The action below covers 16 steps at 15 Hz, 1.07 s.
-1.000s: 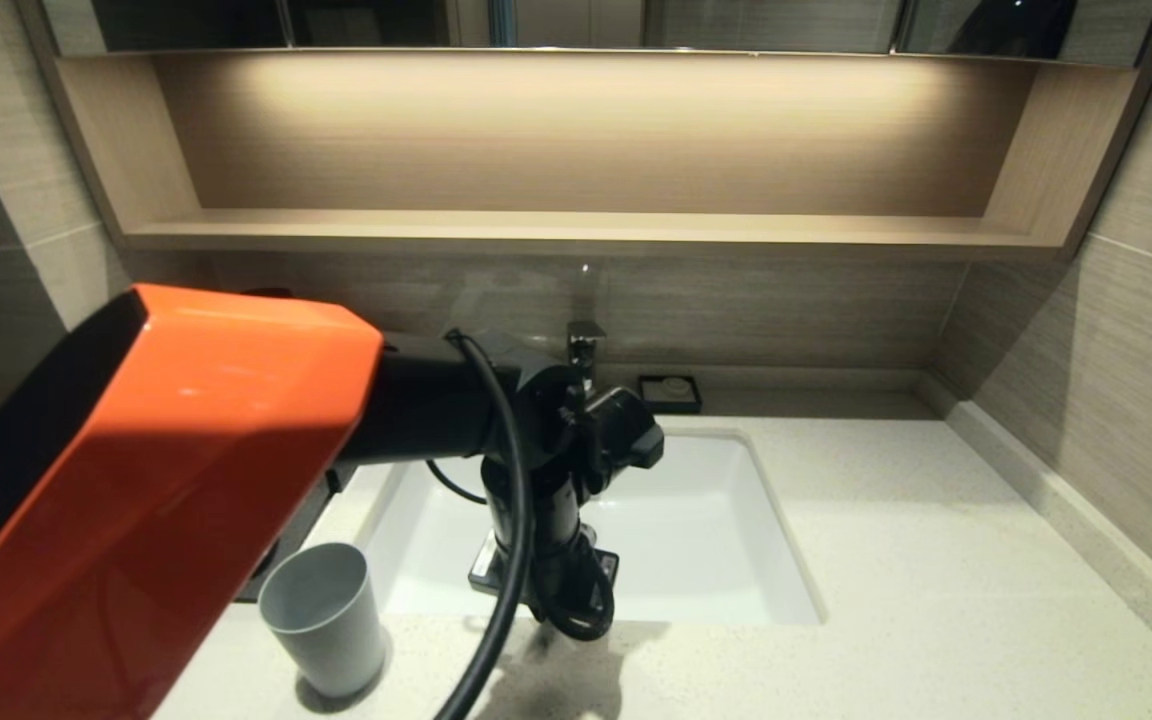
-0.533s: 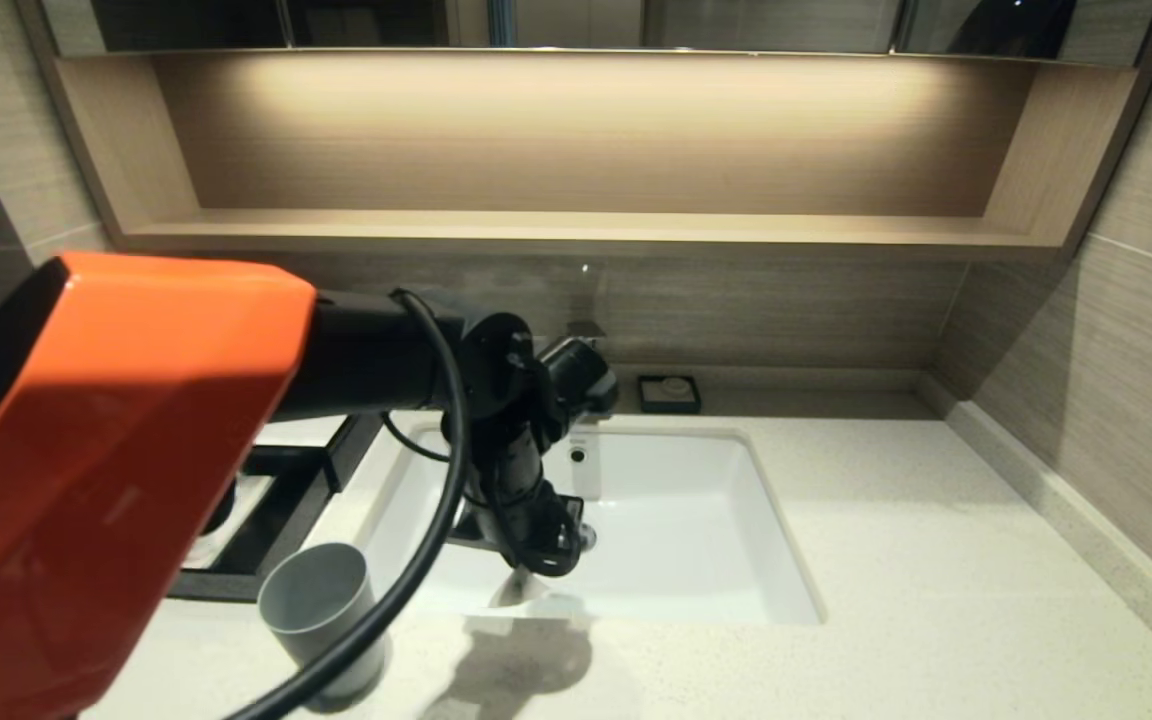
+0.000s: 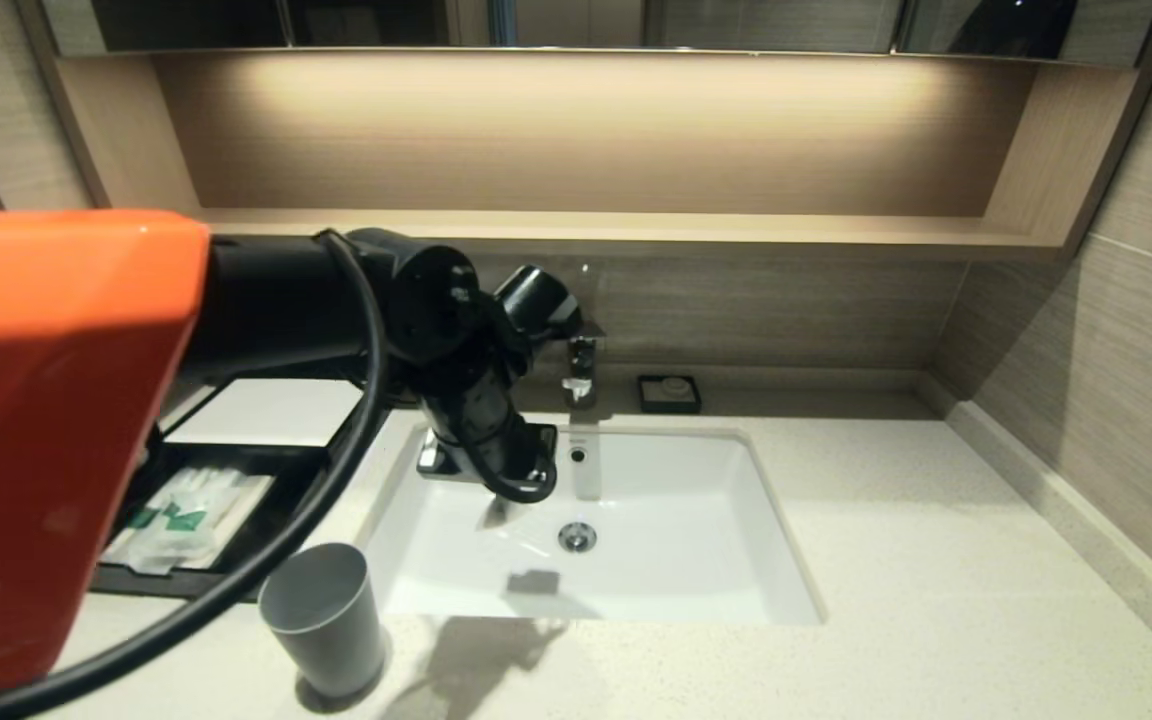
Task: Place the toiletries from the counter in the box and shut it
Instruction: Place the bathroom toiletry into the drawer
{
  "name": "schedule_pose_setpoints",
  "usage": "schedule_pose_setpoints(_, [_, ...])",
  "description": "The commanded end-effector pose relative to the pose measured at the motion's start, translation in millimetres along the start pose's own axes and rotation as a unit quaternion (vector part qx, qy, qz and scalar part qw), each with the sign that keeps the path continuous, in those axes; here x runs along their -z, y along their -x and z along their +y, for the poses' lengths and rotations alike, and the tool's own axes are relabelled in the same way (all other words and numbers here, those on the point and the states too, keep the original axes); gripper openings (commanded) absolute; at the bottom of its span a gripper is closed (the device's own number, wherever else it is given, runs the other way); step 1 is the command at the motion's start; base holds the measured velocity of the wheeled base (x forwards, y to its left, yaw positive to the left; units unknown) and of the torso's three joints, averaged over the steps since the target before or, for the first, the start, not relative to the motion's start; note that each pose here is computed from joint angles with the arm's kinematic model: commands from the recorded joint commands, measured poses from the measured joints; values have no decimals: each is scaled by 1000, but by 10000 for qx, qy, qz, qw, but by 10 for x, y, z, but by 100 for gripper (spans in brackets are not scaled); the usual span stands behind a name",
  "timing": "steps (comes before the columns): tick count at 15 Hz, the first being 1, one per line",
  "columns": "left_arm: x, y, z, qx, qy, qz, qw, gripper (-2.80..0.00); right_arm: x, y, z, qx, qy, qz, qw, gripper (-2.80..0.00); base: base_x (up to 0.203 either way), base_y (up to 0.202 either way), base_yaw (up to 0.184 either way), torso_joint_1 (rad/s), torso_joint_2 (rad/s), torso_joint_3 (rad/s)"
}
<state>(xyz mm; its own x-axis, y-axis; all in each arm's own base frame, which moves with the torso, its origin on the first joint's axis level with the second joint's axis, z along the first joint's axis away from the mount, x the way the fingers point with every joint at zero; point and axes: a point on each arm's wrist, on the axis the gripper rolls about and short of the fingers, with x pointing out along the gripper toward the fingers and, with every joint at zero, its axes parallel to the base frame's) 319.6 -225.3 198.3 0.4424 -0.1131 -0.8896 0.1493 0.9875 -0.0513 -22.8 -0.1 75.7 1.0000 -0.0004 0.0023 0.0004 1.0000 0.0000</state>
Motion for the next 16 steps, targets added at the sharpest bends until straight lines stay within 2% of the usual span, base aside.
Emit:
schedule_pose_setpoints(1, [-87, 67, 172, -184, 219, -216, 9994, -280, 1, 0, 0, -2, 0, -4, 10000, -280, 0, 0, 0, 0, 0, 0])
schedule_pose_setpoints(6, [-280, 187, 636, -476, 845, -636, 9932, -280, -1, 0, 0, -2, 0, -4, 10000, -280, 0, 0, 0, 0, 0, 0])
schedule_pose_setpoints(10, [-342, 313, 1088, -757, 1306, -721, 9859, -280, 3, -1, 0, -2, 0, 4, 10000, -280, 0, 0, 0, 0, 0, 0])
schedule_pose_setpoints(13, [-322, 413, 1472, -1045, 1553, -654, 9802, -280, 3, -1, 0, -2, 0, 2, 10000, -280, 0, 0, 0, 0, 0, 0])
schedule_pose_setpoints(16, [-286, 468, 1827, -1325, 1544, -546, 9776, -280, 4, -1, 0, -2, 0, 4, 10000, -280, 0, 0, 0, 0, 0, 0])
